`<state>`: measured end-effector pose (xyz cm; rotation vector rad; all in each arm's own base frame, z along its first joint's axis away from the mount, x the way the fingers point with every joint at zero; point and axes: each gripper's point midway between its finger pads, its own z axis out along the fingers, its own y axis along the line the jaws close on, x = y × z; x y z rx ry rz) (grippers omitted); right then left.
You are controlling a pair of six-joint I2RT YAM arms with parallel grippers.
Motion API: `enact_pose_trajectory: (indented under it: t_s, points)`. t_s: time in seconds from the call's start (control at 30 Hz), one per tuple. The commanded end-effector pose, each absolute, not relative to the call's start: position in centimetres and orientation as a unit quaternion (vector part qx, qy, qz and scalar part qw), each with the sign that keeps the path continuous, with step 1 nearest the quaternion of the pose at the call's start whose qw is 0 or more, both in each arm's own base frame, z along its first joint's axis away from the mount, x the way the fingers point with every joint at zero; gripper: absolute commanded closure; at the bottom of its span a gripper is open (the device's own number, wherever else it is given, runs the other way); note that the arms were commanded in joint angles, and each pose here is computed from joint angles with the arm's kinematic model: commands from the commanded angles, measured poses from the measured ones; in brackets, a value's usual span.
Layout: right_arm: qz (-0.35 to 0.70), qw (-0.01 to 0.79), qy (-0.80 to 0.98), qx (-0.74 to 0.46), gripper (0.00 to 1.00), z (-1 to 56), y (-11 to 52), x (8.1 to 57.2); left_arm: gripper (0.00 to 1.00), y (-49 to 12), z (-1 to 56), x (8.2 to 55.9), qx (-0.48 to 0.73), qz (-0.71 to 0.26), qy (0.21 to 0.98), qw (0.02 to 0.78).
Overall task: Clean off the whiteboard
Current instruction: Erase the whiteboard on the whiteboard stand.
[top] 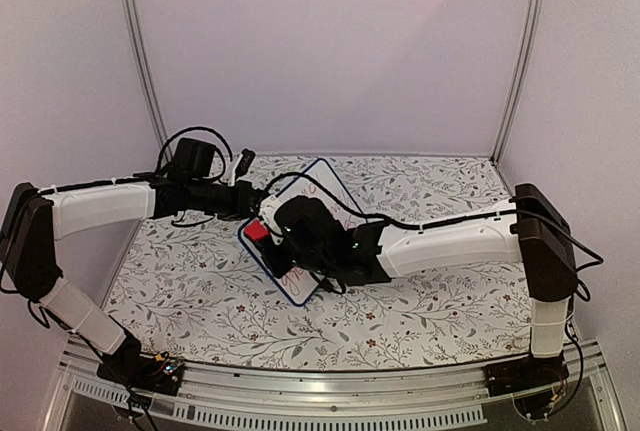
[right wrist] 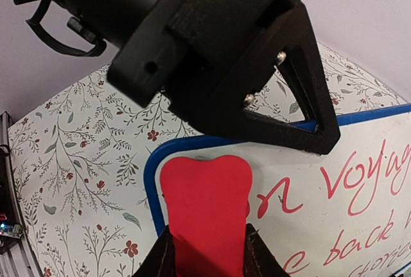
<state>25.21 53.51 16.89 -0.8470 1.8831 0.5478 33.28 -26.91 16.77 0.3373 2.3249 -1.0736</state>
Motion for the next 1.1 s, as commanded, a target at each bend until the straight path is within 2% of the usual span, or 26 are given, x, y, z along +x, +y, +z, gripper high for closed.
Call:
enact_pose_trajectory:
  t_s: [0.0,0.47,1.07]
  points:
    - [0.215,0.451,0.786,-0.364,0.75,13.7,52.7,24.2,1.0,-28.0,17.5,32.4,0.14,-0.421,0.855,0.269]
    - [0.203,0.423,0.806,-0.36,0.76,11.2,49.6,22.0,1.0,-28.0,17.5,32.3,0.139,-0.421,0.855,0.269]
    - [0.196,0.499,0.781,-0.321,0.76,16.4,52.8,25.8,1.0,-28.1,17.8,32.2,0.143,-0.422,0.853,0.272]
